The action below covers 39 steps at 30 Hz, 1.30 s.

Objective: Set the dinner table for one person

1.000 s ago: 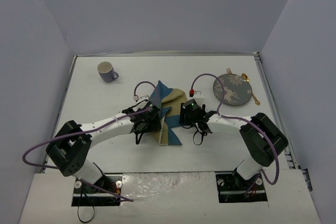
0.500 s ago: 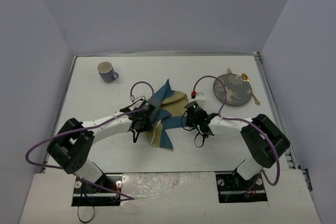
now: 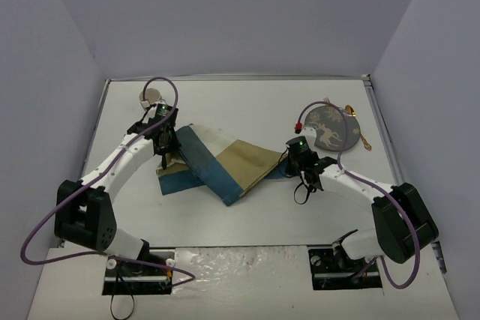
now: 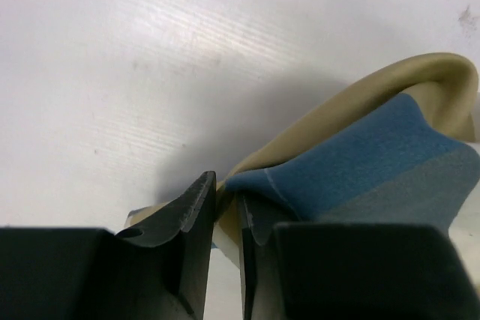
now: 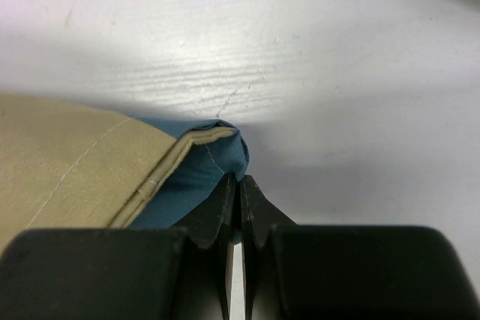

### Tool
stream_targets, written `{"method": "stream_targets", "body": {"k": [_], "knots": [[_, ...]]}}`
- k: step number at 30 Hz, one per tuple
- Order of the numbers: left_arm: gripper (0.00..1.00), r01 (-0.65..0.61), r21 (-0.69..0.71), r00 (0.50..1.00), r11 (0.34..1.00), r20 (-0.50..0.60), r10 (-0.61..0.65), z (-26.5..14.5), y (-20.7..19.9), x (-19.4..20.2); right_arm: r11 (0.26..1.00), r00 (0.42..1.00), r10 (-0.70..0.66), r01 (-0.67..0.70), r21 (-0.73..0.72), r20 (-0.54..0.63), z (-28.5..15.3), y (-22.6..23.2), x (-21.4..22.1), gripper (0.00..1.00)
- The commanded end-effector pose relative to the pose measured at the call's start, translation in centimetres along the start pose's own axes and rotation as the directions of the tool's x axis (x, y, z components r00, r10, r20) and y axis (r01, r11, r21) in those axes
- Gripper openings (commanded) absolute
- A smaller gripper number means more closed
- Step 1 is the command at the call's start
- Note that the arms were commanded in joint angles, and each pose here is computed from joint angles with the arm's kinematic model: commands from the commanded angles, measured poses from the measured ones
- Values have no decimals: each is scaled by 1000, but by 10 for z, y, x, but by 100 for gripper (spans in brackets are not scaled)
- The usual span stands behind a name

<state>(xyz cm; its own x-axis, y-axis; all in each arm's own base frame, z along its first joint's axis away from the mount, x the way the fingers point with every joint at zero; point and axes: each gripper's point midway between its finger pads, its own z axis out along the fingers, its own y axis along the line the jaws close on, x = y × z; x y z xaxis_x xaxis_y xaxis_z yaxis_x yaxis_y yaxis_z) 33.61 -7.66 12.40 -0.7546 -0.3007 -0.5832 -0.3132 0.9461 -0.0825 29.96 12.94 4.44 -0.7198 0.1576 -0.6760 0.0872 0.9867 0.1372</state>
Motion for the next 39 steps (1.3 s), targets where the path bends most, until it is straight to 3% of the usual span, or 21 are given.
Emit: {"method": "stream_targets", "body": {"k": [1,4,8,10,13,16,18,21,29,35,39], "knots": [[17,-92,-1,994,996,53,92,-5,-8,-52,997,996,-65,66,27,-55,-5,-4,-2,0],[23,-126,17,992,992,27,125,15,-26,-77,997,992,-72,74,16,-106,0,-2,5,0],[28,-198,40,968,979,-152,202,53,-36,-62,997,977,-83,81,-15,-197,8,4,20,0],[37,-215,39,956,976,-196,218,61,-39,-60,997,970,-82,80,-18,-230,11,5,27,0],[44,-175,85,970,981,-156,186,49,-45,-61,997,967,-75,70,-32,-242,11,9,29,7],[71,-107,97,989,990,-89,115,18,-34,-57,997,975,-69,62,-39,-212,5,10,19,21],[82,-65,93,997,994,-46,70,4,-26,-56,997,977,-71,66,-33,-200,2,9,15,31],[93,-7,68,1000,998,31,5,-27,5,-38,997,984,-72,66,-41,-162,-6,11,2,38],[94,125,4,992,992,-16,-125,-12,52,43,996,982,-79,71,-52,-170,-5,13,2,49],[94,187,-10,981,982,-54,-187,17,49,61,998,984,-63,61,-16,-169,-3,6,4,69],[94,199,-22,977,980,-75,-200,29,47,67,998,979,-60,57,-19,-192,0,5,13,72]]}}
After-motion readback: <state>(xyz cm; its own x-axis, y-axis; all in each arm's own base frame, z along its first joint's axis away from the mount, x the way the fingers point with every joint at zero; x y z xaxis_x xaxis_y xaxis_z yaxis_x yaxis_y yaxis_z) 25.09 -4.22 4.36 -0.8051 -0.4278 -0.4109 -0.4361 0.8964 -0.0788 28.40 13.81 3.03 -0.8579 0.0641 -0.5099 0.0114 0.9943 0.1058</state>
